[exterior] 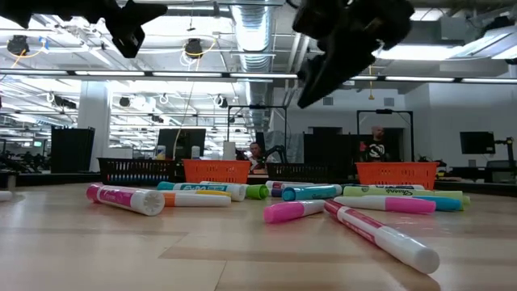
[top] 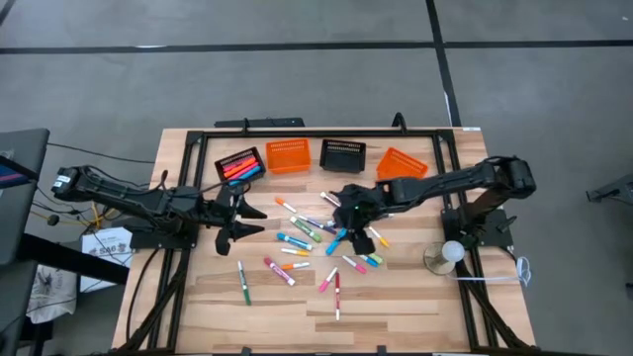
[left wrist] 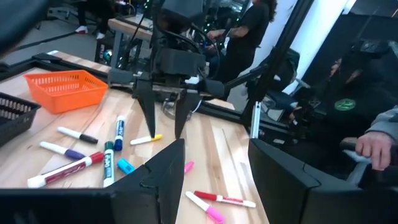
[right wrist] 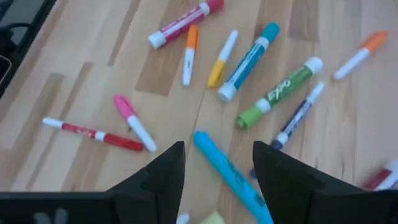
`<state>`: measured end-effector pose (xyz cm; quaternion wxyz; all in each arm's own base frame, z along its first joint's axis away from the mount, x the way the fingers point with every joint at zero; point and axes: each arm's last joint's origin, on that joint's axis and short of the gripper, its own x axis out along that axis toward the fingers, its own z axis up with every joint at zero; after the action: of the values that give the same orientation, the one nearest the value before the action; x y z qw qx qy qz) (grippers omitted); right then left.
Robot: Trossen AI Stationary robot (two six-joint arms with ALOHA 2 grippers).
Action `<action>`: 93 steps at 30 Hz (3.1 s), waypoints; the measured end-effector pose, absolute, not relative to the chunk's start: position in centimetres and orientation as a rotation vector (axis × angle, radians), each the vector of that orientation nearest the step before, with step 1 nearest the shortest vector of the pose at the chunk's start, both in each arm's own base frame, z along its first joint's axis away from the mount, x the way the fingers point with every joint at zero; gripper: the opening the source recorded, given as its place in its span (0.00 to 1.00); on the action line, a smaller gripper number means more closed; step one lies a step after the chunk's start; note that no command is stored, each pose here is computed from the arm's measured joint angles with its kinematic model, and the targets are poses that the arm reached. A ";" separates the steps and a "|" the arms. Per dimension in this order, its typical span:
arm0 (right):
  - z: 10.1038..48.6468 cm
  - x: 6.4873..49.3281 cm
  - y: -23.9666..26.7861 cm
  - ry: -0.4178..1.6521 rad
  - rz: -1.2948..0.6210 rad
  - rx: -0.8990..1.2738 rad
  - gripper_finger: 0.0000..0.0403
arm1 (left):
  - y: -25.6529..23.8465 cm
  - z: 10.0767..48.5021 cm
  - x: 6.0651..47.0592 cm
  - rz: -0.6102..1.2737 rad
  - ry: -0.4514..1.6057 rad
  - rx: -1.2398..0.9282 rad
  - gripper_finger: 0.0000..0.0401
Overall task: Pick & Place Markers
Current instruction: Put the blue highlighter pen into the left black bin
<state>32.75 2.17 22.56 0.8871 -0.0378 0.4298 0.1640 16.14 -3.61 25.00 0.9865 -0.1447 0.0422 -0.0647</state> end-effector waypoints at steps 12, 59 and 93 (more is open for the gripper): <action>19.6 33.3 2.1 1.060 0.380 -0.138 0.44 | -3.5 24.7 15.9 -0.124 0.124 -0.272 0.44; 13.3 35.5 1.3 1.315 0.328 -0.247 0.14 | -3.5 24.6 15.8 -0.114 0.136 -0.268 0.44; 28.3 39.7 0.6 1.080 0.430 -0.121 0.12 | -3.5 24.8 15.8 -0.114 0.118 -0.324 0.44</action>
<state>39.74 0.62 28.30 0.8341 -0.0573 0.5096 0.2032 15.82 -3.49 24.79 0.9836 -0.1609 0.0586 -0.0566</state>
